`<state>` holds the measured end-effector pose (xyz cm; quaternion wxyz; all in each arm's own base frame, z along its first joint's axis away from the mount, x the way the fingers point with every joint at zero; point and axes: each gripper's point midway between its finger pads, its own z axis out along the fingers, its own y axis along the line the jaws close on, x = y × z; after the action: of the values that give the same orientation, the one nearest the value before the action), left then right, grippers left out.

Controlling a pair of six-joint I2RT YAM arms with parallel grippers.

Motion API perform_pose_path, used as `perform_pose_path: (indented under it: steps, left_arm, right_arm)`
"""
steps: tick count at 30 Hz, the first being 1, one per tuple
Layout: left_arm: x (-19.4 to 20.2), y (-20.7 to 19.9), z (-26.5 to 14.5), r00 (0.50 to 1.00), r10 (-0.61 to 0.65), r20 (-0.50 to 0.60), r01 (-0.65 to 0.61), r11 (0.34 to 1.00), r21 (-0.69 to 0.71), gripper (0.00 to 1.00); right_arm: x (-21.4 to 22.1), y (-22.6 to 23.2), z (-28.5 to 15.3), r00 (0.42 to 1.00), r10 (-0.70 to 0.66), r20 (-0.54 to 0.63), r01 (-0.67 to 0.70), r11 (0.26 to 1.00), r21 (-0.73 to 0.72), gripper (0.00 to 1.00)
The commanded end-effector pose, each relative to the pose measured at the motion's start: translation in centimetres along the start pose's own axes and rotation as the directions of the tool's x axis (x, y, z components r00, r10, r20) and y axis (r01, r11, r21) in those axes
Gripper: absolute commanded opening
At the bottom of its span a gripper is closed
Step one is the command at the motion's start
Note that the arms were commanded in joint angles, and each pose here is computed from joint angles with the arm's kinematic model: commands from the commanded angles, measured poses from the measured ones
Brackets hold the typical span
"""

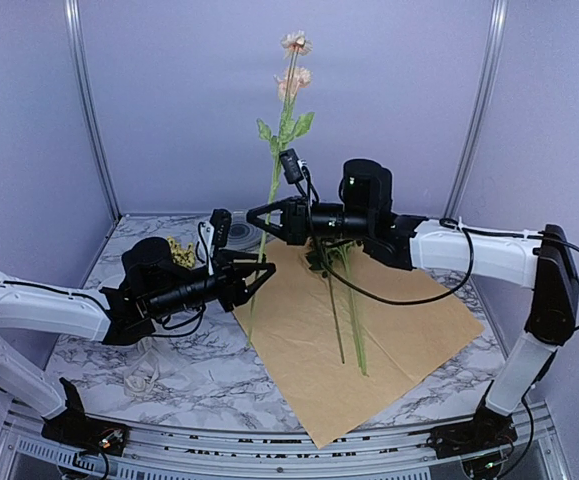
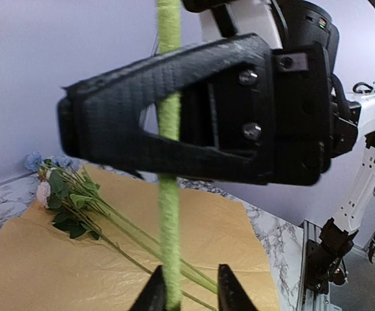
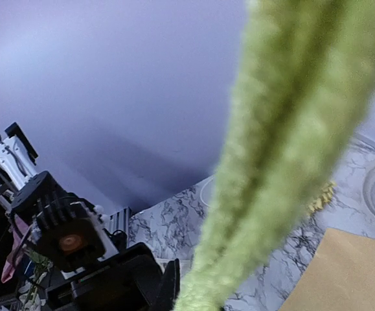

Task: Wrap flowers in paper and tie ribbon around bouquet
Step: Pass from the left arm to the right, then place the fake flower on the flattened wrapping paper, then pick up the fake flower from the corner of the board.

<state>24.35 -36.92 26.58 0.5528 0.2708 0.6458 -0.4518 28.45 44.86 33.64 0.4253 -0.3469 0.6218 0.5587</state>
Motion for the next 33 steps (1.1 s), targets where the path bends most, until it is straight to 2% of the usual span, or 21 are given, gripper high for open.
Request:
perform_pose_path:
  steps: [1, 3, 5, 7, 9, 12, 15, 18, 22, 24, 27, 30, 32, 33]
  left_arm:
    - [0.6, -2.3, 0.6, 0.999, 0.030, -0.045, -0.026, 0.994, 0.102, 0.99]
    - [1.7, -0.2, 0.5, 0.994, 0.046, -0.100, -0.047, 0.999, -0.005, 0.99]
    - [2.2, 2.7, -0.1, 0.990, 0.049, -0.132, -0.068, 0.987, -0.143, 0.99]
    - [1.9, 6.0, -0.8, 0.987, 0.041, -0.155, -0.084, 0.955, -0.285, 0.99]
    - [2.8, 9.5, -1.7, 0.974, 0.025, -0.225, -0.121, 0.897, -0.425, 0.99]
    - [4.0, 12.4, -2.5, 0.944, 0.012, -0.331, -0.193, 0.832, -0.520, 0.99]
    - [4.8, 13.5, -2.9, 0.920, -0.010, -0.391, -0.228, 0.799, -0.557, 0.99]
    - [5.4, 14.0, -3.1, 0.908, -0.018, -0.419, -0.246, 0.786, -0.567, 0.99]
    - [6.8, 14.9, -3.9, 0.882, -0.041, -0.469, -0.277, 0.760, -0.588, 0.99]
    - [6.9, 15.6, -4.3, 0.876, -0.053, -0.479, -0.289, 0.737, -0.611, 0.99]
    - [7.0, 17.2, -5.5, 0.867, -0.095, -0.488, -0.294, 0.695, -0.656, 0.99]
    - [7.3, 20.2, -7.8, 0.854, -0.178, -0.488, -0.286, 0.623, -0.728, 0.98]
    - [7.6, 23.1, -10.0, 0.846, -0.254, -0.470, -0.272, 0.553, -0.788, 0.86]
    - [8.1, 24.4, -10.9, 0.835, -0.290, -0.468, -0.274, 0.519, -0.810, 0.70]
  right_arm:
    - [-1.1, -10.4, -5.2, 0.983, 0.173, -0.055, -0.142, 0.923, 0.359, 0.00]
    - [2.1, -14.2, -7.9, 0.935, 0.328, -0.136, -0.234, 0.857, 0.459, 0.00]
    - [5.7, -16.0, -9.7, 0.877, 0.433, -0.209, -0.285, 0.817, 0.501, 0.00]
    - [9.1, -17.0, -10.8, 0.821, 0.503, -0.271, -0.307, 0.788, 0.533, 0.00]
    - [11.5, -18.1, -11.5, 0.773, 0.561, -0.295, -0.338, 0.759, 0.557, 0.00]
    - [12.9, -19.7, -11.1, 0.749, 0.582, -0.318, -0.340, 0.748, 0.570, 0.00]
    - [14.4, -21.8, -11.1, 0.714, 0.608, -0.348, -0.310, 0.720, 0.621, 0.03]
    - [15.3, -24.6, -12.0, 0.713, 0.625, -0.317, -0.250, 0.650, 0.718, 0.15]
    - [16.3, -26.0, -11.7, 0.710, 0.641, -0.292, -0.258, 0.623, 0.738, 0.23]
    - [16.2, -26.5, -11.8, 0.719, 0.639, -0.273, -0.255, 0.608, 0.752, 0.32]
    - [15.4, -26.7, -12.3, 0.739, 0.624, -0.256, -0.232, 0.591, 0.772, 0.34]
    - [13.7, -26.0, -12.4, 0.767, 0.593, -0.245, -0.222, 0.603, 0.766, 0.33]
    - [12.5, -25.0, -12.3, 0.787, 0.568, -0.240, -0.218, 0.620, 0.754, 0.34]
    - [11.9, -24.4, -12.2, 0.799, 0.552, -0.240, -0.214, 0.632, 0.745, 0.34]
